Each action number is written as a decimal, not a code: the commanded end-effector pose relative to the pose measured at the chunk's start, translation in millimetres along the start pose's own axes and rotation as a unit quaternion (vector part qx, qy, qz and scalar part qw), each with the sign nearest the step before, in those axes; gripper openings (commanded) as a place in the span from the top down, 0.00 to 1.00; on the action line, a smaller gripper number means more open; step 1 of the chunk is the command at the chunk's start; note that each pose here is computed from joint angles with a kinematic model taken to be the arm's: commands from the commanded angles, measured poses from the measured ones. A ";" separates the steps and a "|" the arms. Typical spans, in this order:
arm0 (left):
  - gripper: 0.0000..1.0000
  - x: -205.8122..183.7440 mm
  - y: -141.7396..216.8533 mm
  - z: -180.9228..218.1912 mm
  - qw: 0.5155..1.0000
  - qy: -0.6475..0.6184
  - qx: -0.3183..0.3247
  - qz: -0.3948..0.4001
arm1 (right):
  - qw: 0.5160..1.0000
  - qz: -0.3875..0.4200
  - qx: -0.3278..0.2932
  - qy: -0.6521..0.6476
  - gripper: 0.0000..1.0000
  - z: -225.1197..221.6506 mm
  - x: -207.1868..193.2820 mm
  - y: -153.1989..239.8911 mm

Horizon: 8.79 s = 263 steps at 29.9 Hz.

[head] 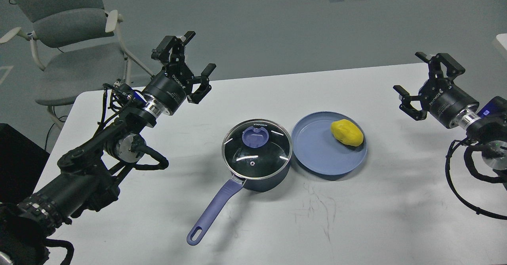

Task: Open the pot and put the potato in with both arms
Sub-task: 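Move the left gripper toward the blue knob of the pot lid, then grasp the blue lid knob with the left gripper, then lift the glass lid off the pot and lower it beside the pot, then release the lid and raise the left arm away, then reach the right gripper down and grasp the yellow potato on the plate, then lift the potato and carry it over the open pot with the right gripper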

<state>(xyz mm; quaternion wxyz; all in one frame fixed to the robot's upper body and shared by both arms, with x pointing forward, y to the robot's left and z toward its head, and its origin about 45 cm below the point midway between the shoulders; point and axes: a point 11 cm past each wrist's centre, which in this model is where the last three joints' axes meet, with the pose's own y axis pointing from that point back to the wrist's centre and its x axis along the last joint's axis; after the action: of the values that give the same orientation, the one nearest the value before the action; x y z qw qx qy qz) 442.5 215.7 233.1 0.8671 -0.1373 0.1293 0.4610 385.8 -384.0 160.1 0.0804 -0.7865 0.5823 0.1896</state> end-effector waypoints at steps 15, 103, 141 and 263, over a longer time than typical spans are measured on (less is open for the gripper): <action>0.02 12.4 1.2 24.6 0.999 -0.045 0.001 -0.004 | 1.000 -0.012 0.000 0.007 0.00 -5.4 -6.2 -5.3; 0.51 106.5 185.8 22.5 0.589 -0.733 0.288 -0.180 | 0.999 0.015 -0.011 0.029 0.00 -12.1 18.8 16.6; 0.03 129.8 243.7 -29.3 0.607 -0.722 0.309 -0.121 | 0.999 0.020 -0.011 0.035 0.00 -16.2 23.8 20.5; 0.03 24.9 58.6 131.2 0.947 -0.301 0.062 -0.093 | 0.441 -0.512 -0.239 0.697 0.76 40.9 -293.2 -113.0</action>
<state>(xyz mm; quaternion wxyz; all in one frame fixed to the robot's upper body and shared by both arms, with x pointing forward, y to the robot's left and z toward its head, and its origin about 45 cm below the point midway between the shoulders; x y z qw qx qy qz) 419.9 313.2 339.1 0.9115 0.0508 -0.1220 0.3895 409.2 -73.9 229.4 -0.4598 -0.7962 -0.1396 -0.3677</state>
